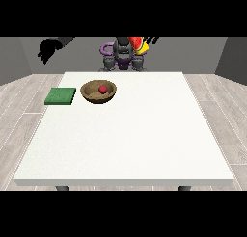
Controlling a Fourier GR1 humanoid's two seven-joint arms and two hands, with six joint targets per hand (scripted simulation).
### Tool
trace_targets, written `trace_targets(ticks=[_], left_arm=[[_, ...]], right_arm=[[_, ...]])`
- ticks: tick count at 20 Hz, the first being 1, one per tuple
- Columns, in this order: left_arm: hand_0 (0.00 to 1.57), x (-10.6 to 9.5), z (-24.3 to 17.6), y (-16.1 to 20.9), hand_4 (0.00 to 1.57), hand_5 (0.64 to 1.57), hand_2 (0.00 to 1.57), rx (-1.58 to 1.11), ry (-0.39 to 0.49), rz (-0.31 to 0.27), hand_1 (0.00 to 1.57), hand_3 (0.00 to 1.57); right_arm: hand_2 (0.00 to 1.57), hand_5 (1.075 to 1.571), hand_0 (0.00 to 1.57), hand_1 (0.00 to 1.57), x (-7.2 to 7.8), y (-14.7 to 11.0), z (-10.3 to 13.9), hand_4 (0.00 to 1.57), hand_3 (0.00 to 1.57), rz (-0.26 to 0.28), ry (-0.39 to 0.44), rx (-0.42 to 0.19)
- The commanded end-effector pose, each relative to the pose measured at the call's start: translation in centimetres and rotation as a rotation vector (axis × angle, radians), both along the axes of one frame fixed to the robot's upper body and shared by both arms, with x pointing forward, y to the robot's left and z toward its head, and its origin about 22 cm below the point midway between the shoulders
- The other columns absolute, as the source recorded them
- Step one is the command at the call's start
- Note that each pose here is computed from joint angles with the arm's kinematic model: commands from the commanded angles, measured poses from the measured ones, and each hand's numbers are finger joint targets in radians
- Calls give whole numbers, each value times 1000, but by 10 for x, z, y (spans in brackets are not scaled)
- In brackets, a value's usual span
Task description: Pick the cup and pour the ball into the bowl, then pick the bowl and place it on the pad
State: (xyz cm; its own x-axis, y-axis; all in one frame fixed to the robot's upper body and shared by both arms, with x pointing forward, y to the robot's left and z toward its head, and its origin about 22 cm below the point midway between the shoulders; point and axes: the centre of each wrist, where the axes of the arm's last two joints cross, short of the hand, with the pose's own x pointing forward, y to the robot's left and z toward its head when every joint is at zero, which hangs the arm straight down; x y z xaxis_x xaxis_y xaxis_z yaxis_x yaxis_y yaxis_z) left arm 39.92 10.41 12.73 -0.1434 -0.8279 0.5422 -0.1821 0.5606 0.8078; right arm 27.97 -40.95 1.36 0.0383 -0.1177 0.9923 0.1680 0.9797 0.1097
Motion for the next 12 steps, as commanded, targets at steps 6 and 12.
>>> trace_targets(ticks=[6,12], left_arm=[[0,10,69,104,1054,1566,0,-723,8,-213,0,0],[0,3,99,193,1055,1558,0,-774,-3,-318,0,0]], right_arm=[[0,1563,0,0,-7,27,-35,747,0,-107,11,53],[0,1565,0,0,-8,35,-53,737,0,-153,-16,88]])
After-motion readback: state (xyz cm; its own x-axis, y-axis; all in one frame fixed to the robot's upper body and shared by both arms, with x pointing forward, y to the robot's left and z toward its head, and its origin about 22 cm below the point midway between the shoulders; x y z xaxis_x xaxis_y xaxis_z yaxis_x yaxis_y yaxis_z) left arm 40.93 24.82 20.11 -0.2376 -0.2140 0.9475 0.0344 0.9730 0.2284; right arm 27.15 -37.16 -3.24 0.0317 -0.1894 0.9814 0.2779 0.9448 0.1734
